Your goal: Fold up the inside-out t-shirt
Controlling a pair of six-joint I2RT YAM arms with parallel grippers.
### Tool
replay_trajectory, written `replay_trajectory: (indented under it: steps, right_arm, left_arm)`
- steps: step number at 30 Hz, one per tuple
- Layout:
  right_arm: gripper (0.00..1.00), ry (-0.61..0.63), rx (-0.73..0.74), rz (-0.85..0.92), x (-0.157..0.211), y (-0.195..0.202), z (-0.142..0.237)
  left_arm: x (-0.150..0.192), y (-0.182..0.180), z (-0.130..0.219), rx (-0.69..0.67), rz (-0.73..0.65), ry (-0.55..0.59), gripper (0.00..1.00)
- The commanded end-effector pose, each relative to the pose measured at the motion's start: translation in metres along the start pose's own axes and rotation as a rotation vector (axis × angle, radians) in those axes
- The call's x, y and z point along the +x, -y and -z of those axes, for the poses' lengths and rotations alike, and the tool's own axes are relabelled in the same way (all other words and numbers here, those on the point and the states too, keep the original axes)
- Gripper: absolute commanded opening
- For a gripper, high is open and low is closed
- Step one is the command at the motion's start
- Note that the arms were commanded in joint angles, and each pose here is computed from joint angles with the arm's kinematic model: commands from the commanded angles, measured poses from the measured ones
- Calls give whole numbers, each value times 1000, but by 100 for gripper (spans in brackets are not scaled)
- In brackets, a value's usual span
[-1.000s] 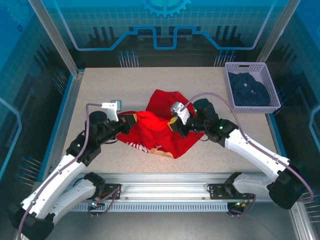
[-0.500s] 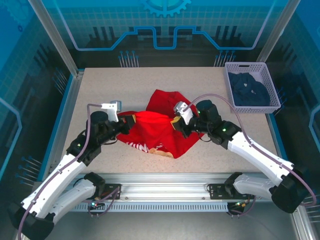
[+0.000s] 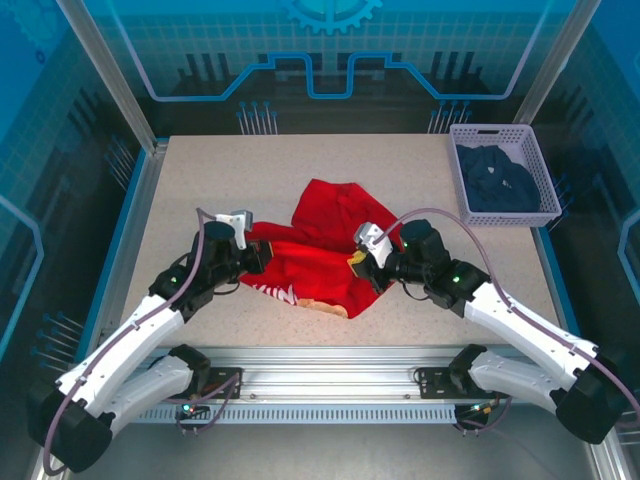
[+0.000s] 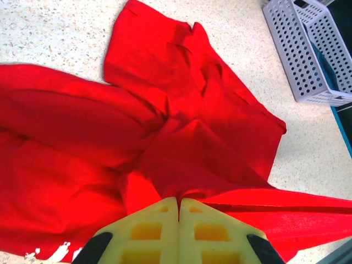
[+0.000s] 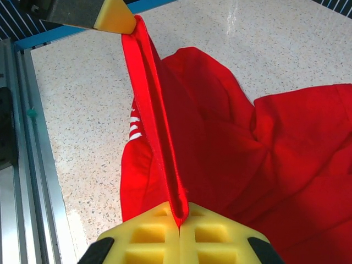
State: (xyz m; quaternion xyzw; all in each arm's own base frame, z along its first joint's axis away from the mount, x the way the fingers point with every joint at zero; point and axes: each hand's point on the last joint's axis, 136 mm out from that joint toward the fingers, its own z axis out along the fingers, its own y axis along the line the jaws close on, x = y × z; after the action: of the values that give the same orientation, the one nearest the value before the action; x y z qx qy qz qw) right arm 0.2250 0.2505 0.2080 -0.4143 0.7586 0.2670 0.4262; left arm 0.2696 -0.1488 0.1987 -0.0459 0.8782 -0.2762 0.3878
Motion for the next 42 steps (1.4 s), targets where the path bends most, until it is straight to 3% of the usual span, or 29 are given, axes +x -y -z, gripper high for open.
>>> replay_trajectory:
  steps: [1, 7, 9, 13, 16, 21, 27, 35, 42]
  right_arm:
    - [0, 9, 32, 29, -12, 4, 0]
    - [0, 49, 54, 11, -47, 9, 2]
    - [0, 35, 93, -18, -56, 19, 2]
    - [0, -38, 137, -70, -52, 31, -4]
    - [0, -94, 156, -118, -37, 38, -7]
    - [0, -243, 213, -262, 9, 62, -26]
    - [0, -340, 272, -440, 45, 121, -65]
    - [0, -442, 270, -511, 69, 169, -114]
    - [0, -464, 266, -530, 79, 186, -131]
  left_arm:
    - [-19, 6, 8, 28, 35, 100, 0]
    - [-54, 50, 32, 232, 3, 247, 0]
    - [-58, 61, 34, 278, -29, 249, 0]
    - [-50, 49, 23, 204, -11, 181, 0]
    - [-34, 26, 5, 80, 12, 88, 0]
    - [-14, 6, -33, -1, 35, -16, 0]
    - [-36, -15, -92, -97, 42, 9, 0]
    - [-53, -31, -176, -121, 71, -55, 0]
    - [-60, -41, -203, -61, 116, -105, 18]
